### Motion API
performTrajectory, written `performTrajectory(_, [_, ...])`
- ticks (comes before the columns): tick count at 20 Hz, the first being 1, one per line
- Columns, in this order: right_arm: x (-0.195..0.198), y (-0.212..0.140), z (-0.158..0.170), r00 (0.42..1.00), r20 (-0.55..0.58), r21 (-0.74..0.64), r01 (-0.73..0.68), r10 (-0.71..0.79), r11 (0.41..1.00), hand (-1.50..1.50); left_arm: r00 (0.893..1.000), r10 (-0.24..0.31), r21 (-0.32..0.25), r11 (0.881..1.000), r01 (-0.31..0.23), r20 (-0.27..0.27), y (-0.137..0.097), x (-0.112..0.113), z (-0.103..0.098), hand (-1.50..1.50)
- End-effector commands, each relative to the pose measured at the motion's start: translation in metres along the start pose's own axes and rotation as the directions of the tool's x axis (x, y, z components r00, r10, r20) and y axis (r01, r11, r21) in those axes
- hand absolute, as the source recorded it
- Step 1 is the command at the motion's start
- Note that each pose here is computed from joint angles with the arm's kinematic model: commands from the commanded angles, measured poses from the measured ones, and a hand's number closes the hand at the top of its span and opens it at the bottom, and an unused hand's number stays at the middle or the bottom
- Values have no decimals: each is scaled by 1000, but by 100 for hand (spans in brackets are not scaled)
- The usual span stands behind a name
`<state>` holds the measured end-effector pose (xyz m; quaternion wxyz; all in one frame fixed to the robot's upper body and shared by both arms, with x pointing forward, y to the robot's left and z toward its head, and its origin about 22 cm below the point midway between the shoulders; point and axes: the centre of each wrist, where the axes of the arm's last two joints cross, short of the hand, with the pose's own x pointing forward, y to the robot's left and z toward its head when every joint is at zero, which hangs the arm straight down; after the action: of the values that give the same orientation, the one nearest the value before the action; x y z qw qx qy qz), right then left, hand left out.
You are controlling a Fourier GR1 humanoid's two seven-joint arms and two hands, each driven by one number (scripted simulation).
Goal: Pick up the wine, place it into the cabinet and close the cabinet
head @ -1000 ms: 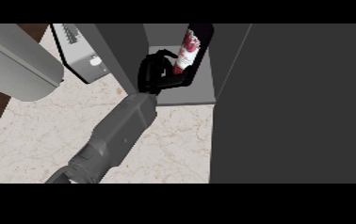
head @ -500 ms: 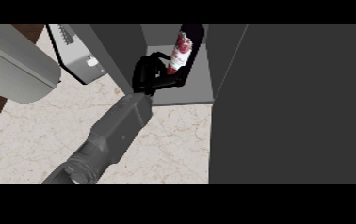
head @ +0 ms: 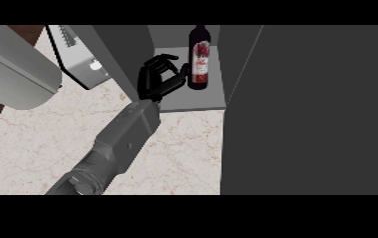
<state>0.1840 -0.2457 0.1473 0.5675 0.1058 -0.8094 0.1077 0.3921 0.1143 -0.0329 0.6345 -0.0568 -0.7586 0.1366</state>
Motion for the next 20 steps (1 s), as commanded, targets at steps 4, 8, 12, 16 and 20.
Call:
performTrajectory(4, [-7,-5,3,1000,2,-11,-9,9,1000,-150,994,13,-23,1000,-10,106,5,-5,6,-150])
performTrajectory(8, [3,0,-2,1000,0,-15,-26,26,1000,-150,992,24,-37,999,-20,125,12,1,1,-150])
performTrajectory(12, [-3,-1,10,1000,-14,-19,-7,6,1000,-150,991,3,-44,999,3,130,9,14,-8,-150])
performTrajectory(16, [7,-1,7,999,-14,-20,-49,49,999,-150,995,8,-114,993,3,101,-2,7,11,-150])
performTrajectory(20, [11,2,21,999,-33,-46,-20,19,999,-150,996,32,-206,978,-14,84,-4,13,29,-150])
